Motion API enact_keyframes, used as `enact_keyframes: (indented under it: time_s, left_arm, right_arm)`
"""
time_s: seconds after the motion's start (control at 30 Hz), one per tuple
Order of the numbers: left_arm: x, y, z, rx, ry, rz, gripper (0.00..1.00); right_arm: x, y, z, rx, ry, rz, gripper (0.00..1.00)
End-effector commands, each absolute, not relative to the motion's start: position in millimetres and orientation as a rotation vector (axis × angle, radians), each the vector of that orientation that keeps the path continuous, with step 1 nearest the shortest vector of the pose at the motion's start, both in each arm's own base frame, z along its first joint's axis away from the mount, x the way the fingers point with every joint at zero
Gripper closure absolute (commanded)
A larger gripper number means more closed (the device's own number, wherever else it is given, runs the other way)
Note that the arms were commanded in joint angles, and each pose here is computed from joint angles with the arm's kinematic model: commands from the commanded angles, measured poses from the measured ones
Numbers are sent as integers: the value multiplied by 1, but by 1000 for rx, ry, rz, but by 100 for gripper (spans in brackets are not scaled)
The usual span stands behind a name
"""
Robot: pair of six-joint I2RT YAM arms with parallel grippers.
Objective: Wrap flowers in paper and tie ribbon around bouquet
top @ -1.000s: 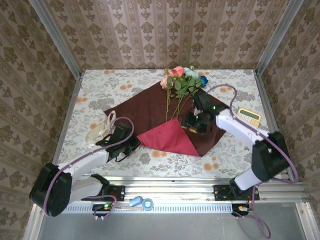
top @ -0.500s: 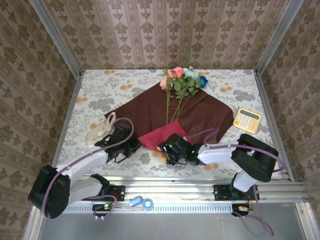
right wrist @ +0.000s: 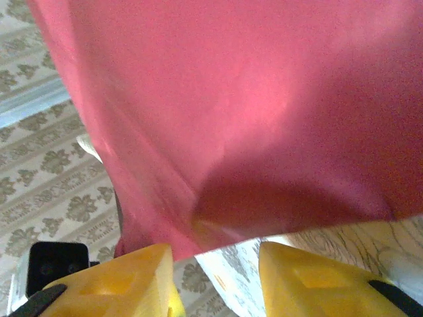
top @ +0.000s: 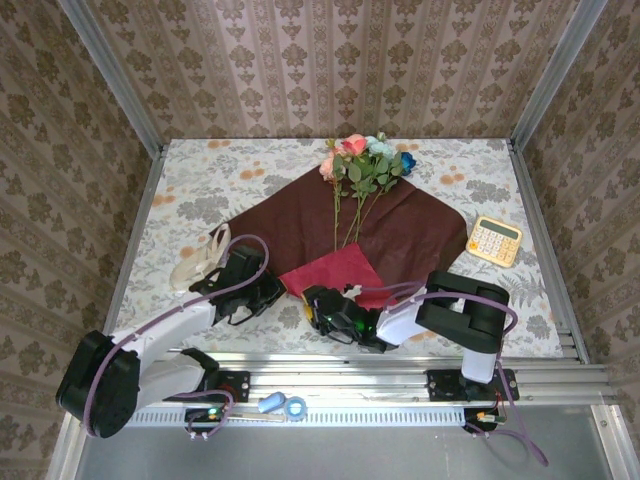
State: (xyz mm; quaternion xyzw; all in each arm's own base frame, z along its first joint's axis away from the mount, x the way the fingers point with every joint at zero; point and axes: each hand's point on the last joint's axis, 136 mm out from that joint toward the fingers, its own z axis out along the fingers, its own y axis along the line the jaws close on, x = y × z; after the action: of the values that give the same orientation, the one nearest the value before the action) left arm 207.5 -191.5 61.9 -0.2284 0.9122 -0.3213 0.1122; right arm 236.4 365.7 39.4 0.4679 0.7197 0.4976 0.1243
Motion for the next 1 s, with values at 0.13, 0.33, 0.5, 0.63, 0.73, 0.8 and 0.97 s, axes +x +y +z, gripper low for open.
enact_keyframes:
  time_s: [0.13, 0.33, 0.5, 0.63, 0.73, 0.8, 0.97]
  left_arm:
    - [206, -191, 72, -613, 2693, -954, 100]
    - [210, -182, 72, -618, 2693, -932, 100]
    - [214, -182, 71, -597, 2694, -933, 100]
    - [210, -188, 74, -584, 2696, -969, 59]
    - [200, -196, 77, -576, 2704, -984, 45]
    - [194, -198, 73, -595, 2709, -993, 40]
    - [206, -211, 65, -632, 2650, -1074, 42]
  right_arm:
    - [259, 323, 13, 1866, 1676, 1417, 75]
    - [257, 316, 15, 1878, 1684, 1363, 93]
    - [253, 318, 15, 1906, 1717, 1337, 100]
    - [254, 328, 17, 1920, 1720, 1386, 100]
    - [255, 332, 20, 1928, 1721, 1402, 100]
    - [256, 335, 22, 1933, 1728, 1412, 100]
    - [254, 338, 24, 1940, 1751, 1424, 100]
